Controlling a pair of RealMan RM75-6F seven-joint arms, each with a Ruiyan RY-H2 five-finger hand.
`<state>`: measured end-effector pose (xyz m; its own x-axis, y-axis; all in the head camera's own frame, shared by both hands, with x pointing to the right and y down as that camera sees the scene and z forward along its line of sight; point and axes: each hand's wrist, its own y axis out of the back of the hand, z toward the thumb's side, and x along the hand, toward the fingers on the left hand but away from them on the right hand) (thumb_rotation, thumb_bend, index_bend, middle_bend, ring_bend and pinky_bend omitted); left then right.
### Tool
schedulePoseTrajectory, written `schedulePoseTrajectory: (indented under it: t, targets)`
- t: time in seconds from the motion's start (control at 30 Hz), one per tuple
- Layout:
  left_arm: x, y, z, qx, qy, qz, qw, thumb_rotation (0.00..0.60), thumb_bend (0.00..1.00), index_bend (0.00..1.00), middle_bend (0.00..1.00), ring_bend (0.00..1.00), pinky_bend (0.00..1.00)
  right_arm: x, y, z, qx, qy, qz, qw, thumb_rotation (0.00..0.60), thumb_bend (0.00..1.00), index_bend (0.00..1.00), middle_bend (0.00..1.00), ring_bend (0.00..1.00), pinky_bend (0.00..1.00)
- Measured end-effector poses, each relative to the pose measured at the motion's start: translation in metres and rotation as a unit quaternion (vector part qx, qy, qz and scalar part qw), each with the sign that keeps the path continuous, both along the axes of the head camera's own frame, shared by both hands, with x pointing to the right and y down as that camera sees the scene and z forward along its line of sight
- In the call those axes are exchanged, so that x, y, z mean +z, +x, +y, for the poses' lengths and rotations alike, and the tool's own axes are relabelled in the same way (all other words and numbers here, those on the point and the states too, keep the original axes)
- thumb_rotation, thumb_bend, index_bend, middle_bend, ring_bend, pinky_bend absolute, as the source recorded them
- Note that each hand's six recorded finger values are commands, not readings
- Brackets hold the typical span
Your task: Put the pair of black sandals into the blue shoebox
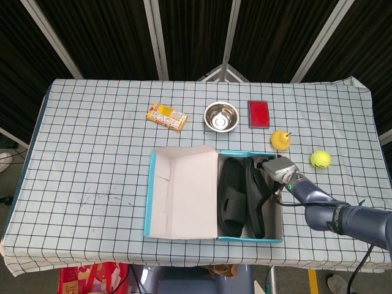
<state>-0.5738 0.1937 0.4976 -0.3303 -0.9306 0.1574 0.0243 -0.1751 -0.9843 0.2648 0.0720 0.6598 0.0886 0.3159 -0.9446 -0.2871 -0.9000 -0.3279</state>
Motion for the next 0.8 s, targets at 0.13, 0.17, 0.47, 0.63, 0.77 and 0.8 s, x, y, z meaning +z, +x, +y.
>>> schedulePoseTrajectory:
  t: [0.13,0.17,0.47,0.63,0.77,0.8]
  targets:
    - [0.001,0.001,0.0,0.001,-0.002,0.001,1.0,0.6,0.5,0.17,0.03,0.0,0.09,-0.006,0.0,0.001,0.001,-0.006,0.006,1.0,0.6,0.06,0.15,0.11,0.0,0.0]
    - [0.001,0.001,0.0,0.002,-0.002,0.001,1.0,0.6,0.5,0.17,0.03,0.0,0.09,-0.008,-0.001,0.001,0.003,-0.009,0.007,0.9999,0.6,0.06,0.15,0.11,0.0,0.0]
    - [0.001,0.0,0.0,0.0,-0.001,0.001,1.0,0.6,0.5,0.17,0.03,0.0,0.09,-0.03,-0.003,-0.009,0.025,-0.014,0.007,0.9996,0.6,0.06,0.15,0.11,0.0,0.0]
    - [0.001,-0.002,0.0,-0.002,-0.002,0.001,1.0,0.6,0.5,0.17,0.03,0.0,0.09,-0.045,-0.001,-0.016,0.041,-0.006,0.0,0.9991,0.6,0.06,0.15,0.11,0.0,0.0]
    - [0.0,-0.003,0.0,-0.002,-0.001,0.003,1.0,0.6,0.5,0.17,0.03,0.0,0.09,-0.065,0.002,-0.023,0.061,0.016,-0.017,0.9979,0.6,0.06,0.15,0.11,0.05,0.0]
    - [0.0,-0.003,0.0,-0.002,-0.001,0.003,1.0,0.6,0.5,0.17,0.03,0.0,0.09,-0.071,0.003,-0.025,0.065,0.023,-0.022,0.9973,0.6,0.06,0.15,0.12,0.09,0.0]
